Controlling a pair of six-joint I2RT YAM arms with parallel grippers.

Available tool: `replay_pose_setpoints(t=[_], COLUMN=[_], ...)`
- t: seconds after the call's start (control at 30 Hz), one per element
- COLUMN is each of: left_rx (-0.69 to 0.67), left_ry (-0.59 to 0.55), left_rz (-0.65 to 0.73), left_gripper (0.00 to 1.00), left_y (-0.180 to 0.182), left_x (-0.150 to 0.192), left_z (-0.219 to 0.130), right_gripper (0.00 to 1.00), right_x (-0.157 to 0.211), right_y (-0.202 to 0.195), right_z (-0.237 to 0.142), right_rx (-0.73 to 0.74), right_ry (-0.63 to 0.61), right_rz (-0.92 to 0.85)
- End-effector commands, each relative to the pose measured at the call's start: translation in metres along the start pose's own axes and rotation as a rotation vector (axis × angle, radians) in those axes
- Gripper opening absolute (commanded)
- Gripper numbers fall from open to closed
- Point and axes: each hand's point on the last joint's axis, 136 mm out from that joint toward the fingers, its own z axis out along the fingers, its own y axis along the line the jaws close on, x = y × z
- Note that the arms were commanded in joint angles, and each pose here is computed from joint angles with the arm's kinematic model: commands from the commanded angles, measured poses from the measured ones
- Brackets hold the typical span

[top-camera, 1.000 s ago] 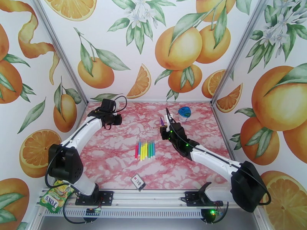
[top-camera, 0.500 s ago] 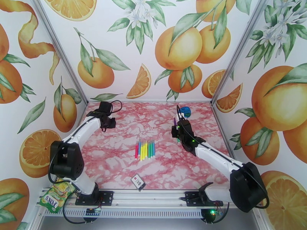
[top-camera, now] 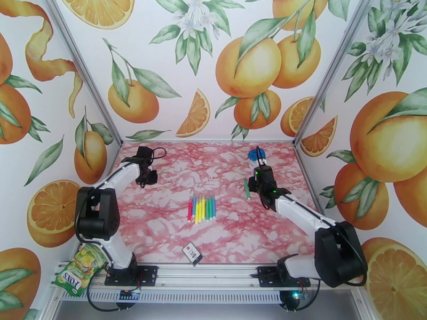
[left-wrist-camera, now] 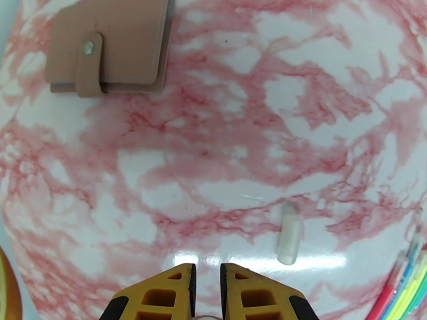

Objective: Open the pen caps

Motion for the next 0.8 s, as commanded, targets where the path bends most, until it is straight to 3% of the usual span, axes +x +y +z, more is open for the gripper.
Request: replay_pose_setpoints(t=[0.0,0.3,0.77], left_rx=[0.007,0.012,0.082], left_ry=[0.053,0.120,0.191], left_rz=[0.014,0.027,0.034], left_gripper=[0.00,0.00,0.04], left_y=[0.000,-0.002,-0.017], left_x=[0.012,0.022,0.032], left_z=[0.013,0.031,0.052], right_gripper=[0.00,0.01,0.08], right_x=[0.005,0.027,0.048], right_y=[-0.002,-0.012,-0.018], right_z=[0.007,0.033,0.053], right_rx=[-0.010,0.020,0.028], right_ry=[0.067,0.227,0.372], right_rz=[0.016,0.031,0.054])
